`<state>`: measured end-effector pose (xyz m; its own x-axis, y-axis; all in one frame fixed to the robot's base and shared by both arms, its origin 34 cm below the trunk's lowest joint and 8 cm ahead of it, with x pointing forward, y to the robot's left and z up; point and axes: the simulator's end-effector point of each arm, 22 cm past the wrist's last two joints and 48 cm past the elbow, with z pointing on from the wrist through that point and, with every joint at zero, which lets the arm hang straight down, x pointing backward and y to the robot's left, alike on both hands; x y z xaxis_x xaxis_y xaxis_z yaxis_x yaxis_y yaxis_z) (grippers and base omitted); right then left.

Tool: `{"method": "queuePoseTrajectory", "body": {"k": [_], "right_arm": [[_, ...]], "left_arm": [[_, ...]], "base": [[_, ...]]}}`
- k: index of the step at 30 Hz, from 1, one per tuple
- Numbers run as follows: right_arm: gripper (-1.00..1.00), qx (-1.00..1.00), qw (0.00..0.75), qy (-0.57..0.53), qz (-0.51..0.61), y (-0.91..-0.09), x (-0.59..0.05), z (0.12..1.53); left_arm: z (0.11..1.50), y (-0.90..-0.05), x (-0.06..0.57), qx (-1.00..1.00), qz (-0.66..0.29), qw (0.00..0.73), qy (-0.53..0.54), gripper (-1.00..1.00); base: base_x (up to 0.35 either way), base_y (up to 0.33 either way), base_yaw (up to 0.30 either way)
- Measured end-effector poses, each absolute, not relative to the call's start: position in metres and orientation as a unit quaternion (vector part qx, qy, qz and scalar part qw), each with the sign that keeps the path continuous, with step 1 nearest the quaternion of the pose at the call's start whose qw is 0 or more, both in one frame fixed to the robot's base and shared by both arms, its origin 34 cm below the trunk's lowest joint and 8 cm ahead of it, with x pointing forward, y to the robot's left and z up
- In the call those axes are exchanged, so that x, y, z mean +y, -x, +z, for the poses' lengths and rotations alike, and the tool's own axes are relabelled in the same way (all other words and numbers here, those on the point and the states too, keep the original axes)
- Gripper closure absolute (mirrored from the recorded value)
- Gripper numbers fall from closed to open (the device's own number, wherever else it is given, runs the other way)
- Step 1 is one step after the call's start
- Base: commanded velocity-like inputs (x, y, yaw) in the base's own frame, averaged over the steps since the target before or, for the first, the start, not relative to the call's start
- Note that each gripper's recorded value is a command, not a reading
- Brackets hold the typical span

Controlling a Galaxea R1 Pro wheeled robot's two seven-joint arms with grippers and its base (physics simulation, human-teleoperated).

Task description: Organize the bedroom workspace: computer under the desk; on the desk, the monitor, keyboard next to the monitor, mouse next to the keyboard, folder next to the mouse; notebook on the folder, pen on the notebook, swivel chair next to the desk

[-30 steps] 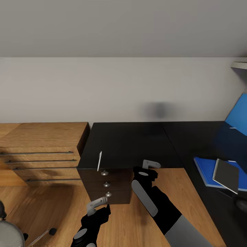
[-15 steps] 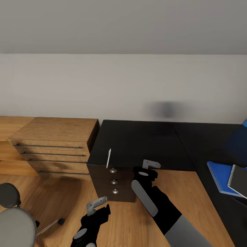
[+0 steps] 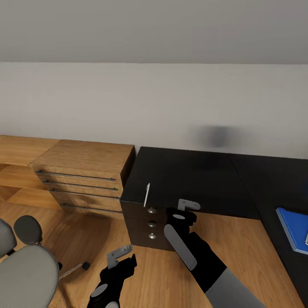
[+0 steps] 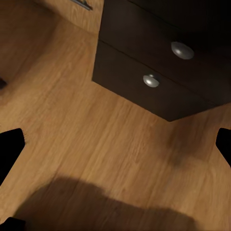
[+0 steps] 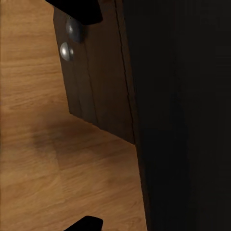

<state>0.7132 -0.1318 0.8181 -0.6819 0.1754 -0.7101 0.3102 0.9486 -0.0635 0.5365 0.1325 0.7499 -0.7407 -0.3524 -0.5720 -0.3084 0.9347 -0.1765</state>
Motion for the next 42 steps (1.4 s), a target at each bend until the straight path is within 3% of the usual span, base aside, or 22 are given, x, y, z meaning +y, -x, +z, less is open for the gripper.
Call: {"method": "queuePoseTrajectory", "body": {"k": [7,25,42], "right_arm": [[-1.0,0.914,0.372,-0.133,-0.09,-0.712,-0.132,0.814],[-1.0,0.92,0.364,-0.112,-0.094,-0.711,-0.131,0.794],[-1.0,0.902,0.429,0.04,-0.03,-0.732,-0.087,0.762]], "left_arm": [[0.747,-0.535,0.133,0.933,-0.034,0.31,0.177,-1.0],[0.74,-0.533,0.133,0.936,-0.031,0.302,0.176,-1.0],[0.738,-0.532,0.133,0.937,-0.031,0.301,0.176,-1.0]], "base": [[0.061,0.0,0.191],[0.28,0.0,0.165],[0.049,0.0,0.009]]}}
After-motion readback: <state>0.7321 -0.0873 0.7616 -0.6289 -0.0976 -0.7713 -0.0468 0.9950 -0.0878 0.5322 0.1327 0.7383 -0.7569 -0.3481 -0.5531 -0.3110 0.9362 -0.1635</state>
